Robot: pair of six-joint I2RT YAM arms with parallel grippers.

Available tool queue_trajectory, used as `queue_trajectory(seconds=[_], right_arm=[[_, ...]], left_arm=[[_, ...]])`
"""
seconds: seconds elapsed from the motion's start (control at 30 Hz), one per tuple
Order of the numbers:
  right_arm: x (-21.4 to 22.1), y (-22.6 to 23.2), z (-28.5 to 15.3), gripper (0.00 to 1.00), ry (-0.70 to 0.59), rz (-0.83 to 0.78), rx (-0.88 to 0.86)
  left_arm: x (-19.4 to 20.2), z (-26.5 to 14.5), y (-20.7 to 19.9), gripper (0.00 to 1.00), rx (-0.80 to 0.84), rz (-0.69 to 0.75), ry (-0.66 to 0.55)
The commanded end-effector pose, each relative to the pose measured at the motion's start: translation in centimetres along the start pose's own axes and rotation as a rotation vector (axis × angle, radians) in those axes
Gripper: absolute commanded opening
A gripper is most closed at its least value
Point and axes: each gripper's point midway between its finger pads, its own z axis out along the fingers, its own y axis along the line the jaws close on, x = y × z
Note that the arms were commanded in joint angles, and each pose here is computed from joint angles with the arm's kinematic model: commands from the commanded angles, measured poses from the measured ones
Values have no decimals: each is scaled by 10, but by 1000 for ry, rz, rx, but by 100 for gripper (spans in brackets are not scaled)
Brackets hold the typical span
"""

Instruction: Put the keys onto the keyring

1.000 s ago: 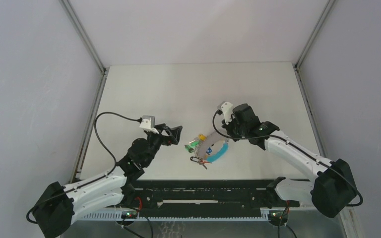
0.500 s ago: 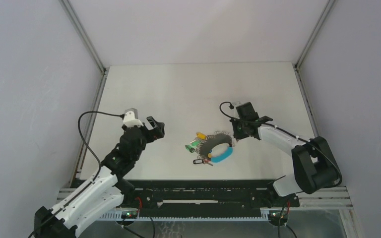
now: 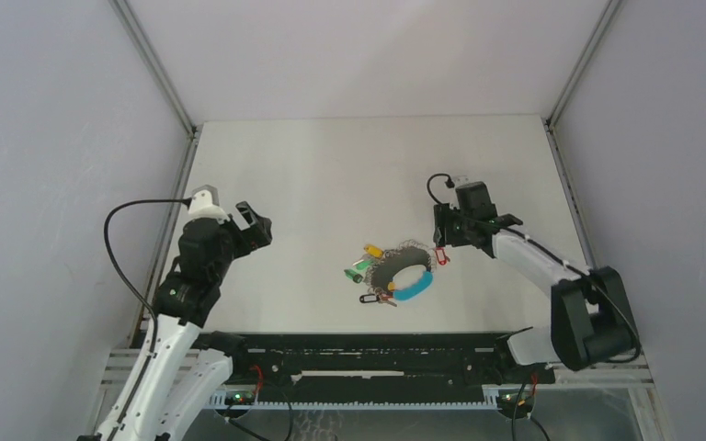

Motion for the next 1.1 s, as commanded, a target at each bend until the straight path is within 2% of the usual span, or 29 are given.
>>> queue_trajectory(seconds=[0.0,0.1,0.17,0.33,0.37,0.4,0.8,1.07], right_arm=[[-45,-5,-44,60,-241,23,27],[-56,-4,-78,62,-378,23,13],[-59,-4,-100,68,-457,13,5],[-58,-12,-147,72,-620,30,25],[-57,-13,-155,91,-651,38,24],[-55,-13,-163,99,-676,44,23],[-29,-36,-240,100,-927,147,79],[-12,-47,-250,100,-965,196,111]], left_arm=[[-32,-27,-3,100,20,115,-81],[-38,-36,3,100,4,147,-128],[-41,-42,8,100,-12,172,-151],[-49,-61,14,100,-6,183,-236],[-51,-65,14,100,2,183,-255],[-52,-69,14,100,10,181,-274],[-61,-109,22,100,63,154,-448],[-56,-109,27,100,65,134,-478]])
